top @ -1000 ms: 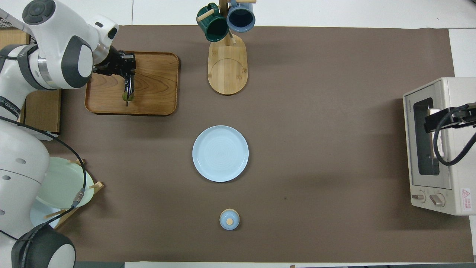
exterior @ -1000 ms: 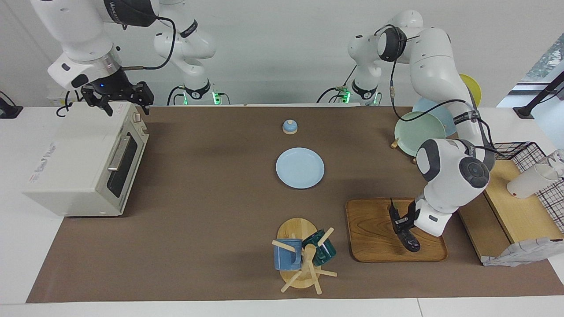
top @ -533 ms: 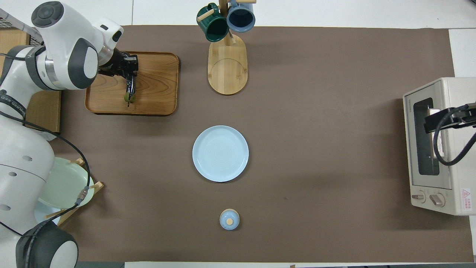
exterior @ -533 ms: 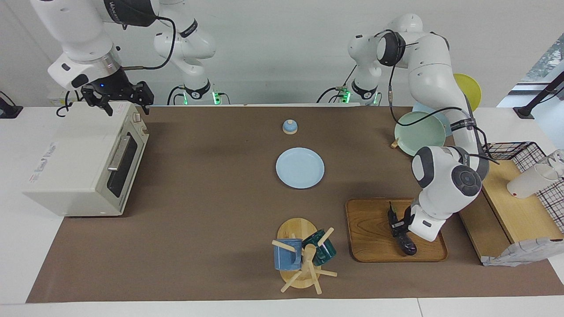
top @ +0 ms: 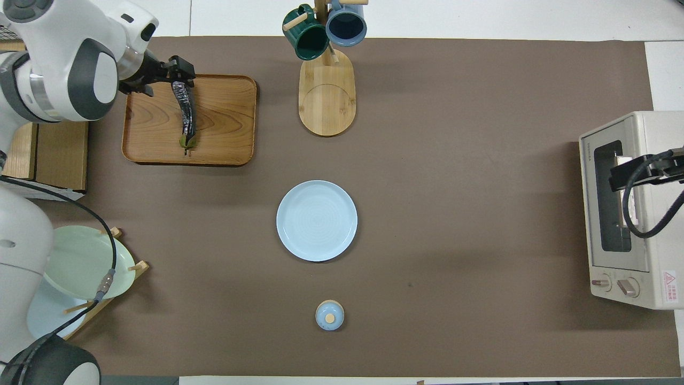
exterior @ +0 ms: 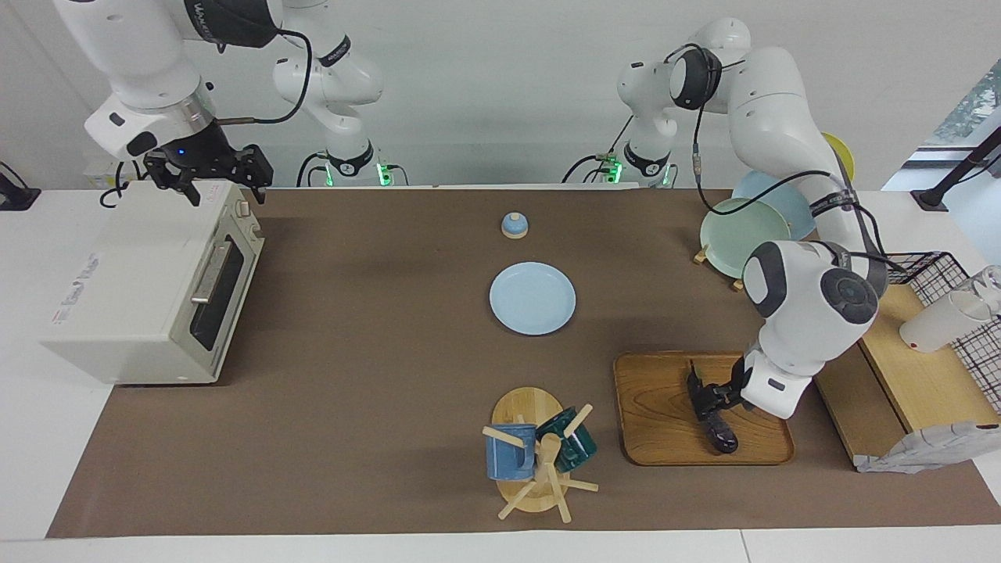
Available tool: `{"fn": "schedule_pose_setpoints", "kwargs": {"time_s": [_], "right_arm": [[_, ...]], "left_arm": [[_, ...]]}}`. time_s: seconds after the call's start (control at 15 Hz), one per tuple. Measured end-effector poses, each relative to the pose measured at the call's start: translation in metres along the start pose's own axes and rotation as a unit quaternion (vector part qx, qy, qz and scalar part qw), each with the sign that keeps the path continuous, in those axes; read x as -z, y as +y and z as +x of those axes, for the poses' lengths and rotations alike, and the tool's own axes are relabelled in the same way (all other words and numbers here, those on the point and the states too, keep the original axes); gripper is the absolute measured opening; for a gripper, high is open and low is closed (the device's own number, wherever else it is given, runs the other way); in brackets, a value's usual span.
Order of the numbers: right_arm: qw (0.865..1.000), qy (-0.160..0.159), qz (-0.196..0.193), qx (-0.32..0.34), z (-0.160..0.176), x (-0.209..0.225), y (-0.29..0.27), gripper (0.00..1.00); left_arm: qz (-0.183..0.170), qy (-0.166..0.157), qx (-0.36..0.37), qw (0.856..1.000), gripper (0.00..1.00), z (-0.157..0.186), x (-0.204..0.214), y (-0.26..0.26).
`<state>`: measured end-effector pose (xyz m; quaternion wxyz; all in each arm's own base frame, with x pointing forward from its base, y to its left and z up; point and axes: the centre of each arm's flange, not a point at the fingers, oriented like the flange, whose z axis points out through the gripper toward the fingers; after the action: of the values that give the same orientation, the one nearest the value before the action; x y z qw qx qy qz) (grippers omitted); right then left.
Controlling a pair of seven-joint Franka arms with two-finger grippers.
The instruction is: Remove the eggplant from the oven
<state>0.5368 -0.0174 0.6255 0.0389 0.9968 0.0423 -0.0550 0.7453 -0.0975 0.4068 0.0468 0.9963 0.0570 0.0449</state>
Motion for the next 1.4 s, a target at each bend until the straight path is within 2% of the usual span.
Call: {"fn": "schedule_pose_setpoints", "kwargs": {"time_s": [0.13, 0.4, 0.6, 0.8, 1.0, 1.27, 1.4], "right_arm": [[1.000, 0.000, 0.000, 0.000, 0.000, 0.000, 0.000, 1.00], [1.000, 0.000, 0.000, 0.000, 0.000, 0.000, 0.000, 1.00], [1.000, 0.000, 0.000, 0.000, 0.000, 0.000, 0.000, 1.00], [1.000, 0.000, 0.000, 0.000, 0.000, 0.000, 0.000, 1.00], [1.000, 0.000, 0.000, 0.000, 0.000, 0.000, 0.000, 1.00], [1.000, 0.000, 0.000, 0.000, 0.000, 0.000, 0.000, 1.00], [1.000, 0.000, 0.000, 0.000, 0.000, 0.000, 0.000, 1.00]], "left_arm": [[0.002, 0.006, 0.005, 1.000, 1.00, -0.007, 0.053, -0.009], [0.015, -0.021, 0.015, 1.000, 1.00, -0.047, 0.156, -0.030], [0.024, -0.038, 0.014, 0.999, 1.00, -0.083, 0.196, -0.033], [0.033, -0.058, 0.014, 0.998, 1.00, -0.122, 0.203, -0.037], [0.043, -0.085, 0.015, 0.995, 1.00, -0.155, 0.190, -0.043], [0.053, -0.120, 0.016, 0.991, 1.00, -0.181, 0.169, -0.049], [0.058, -0.143, 0.016, 0.988, 1.00, -0.189, 0.175, -0.050]]}}
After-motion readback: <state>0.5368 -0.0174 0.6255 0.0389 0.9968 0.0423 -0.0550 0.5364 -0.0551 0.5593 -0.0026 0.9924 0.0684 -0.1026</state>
